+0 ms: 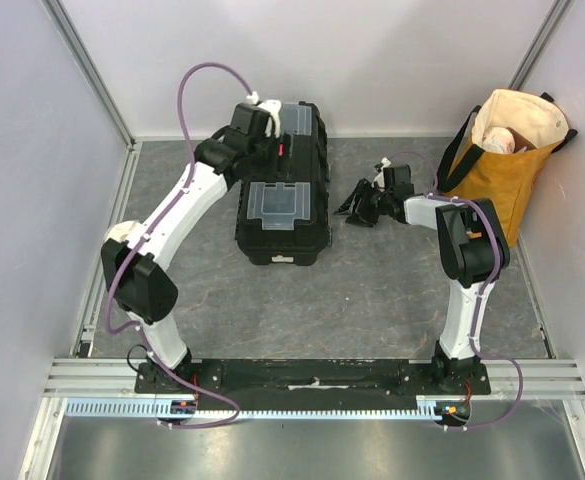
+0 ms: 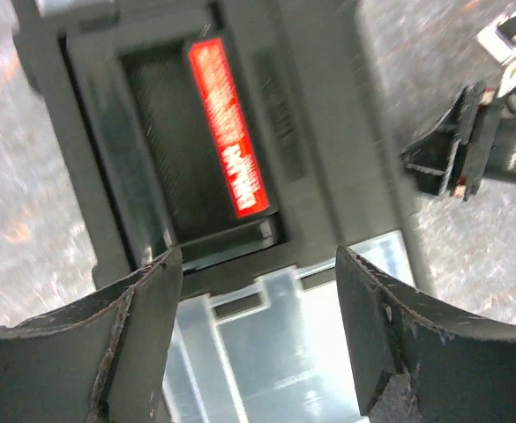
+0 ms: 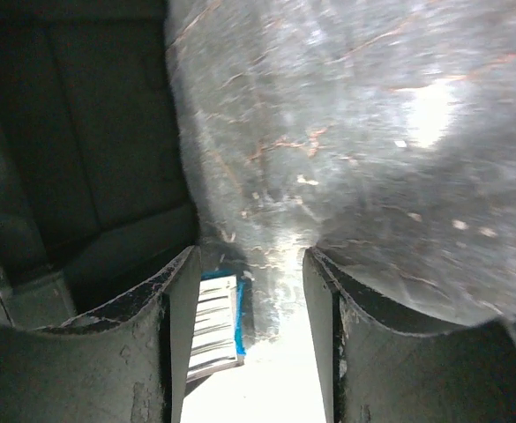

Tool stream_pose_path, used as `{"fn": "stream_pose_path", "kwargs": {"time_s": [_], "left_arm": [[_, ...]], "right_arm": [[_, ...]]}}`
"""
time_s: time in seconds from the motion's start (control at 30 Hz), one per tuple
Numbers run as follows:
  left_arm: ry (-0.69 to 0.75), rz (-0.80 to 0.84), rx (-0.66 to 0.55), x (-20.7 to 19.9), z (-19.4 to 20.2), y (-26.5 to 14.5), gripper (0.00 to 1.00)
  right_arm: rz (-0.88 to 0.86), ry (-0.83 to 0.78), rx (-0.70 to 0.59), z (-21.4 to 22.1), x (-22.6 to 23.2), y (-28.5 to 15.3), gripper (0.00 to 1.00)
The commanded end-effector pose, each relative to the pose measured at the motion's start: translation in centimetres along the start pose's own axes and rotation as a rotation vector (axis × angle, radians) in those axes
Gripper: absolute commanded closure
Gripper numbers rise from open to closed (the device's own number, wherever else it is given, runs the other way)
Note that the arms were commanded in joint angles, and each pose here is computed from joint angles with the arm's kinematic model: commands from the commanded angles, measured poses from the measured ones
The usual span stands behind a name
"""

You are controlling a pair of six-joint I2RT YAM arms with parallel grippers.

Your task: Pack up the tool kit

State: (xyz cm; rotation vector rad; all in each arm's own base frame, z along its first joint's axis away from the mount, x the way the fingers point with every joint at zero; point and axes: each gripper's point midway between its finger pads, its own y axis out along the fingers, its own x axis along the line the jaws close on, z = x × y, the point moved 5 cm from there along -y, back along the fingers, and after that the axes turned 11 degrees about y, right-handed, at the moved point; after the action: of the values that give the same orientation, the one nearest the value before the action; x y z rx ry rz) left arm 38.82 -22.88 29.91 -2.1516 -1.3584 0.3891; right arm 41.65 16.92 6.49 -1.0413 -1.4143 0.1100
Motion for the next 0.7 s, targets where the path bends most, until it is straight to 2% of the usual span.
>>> {"fn": "stream_pose_path", "kwargs": {"time_s": [0.0, 0.1, 0.3, 0.57, 0.67], "left_arm": [[-0.235, 0.120, 0.015, 2.3, 1.7, -0.9, 0.25], [-0.317, 0.149, 0.038, 4.0, 2.8, -0.4, 0.25], [-0.380, 0.188, 0.086, 5.4, 4.1, 0.7, 0.26], [-0.336, 0.249, 0.094, 5.9, 3.5, 2.6, 0.26], [-0.312, 0.283, 0.104, 6.0, 2.9, 3.5, 0.27]], "right_arm": [[-0.143, -0.066, 0.132, 2.0, 1.0, 1.4, 0.43], [-0.176, -0.066, 0.178, 3.1, 1.2, 2.5, 0.43], [-0.170, -0.047, 0.218, 3.4, 0.5, 4.1, 0.43], [-0.050, -0.211, 0.295, 3.5, -3.0, 4.2, 0.48], [-0.090, -0.244, 0.331, 3.0, -3.4, 3.8, 0.48]]}}
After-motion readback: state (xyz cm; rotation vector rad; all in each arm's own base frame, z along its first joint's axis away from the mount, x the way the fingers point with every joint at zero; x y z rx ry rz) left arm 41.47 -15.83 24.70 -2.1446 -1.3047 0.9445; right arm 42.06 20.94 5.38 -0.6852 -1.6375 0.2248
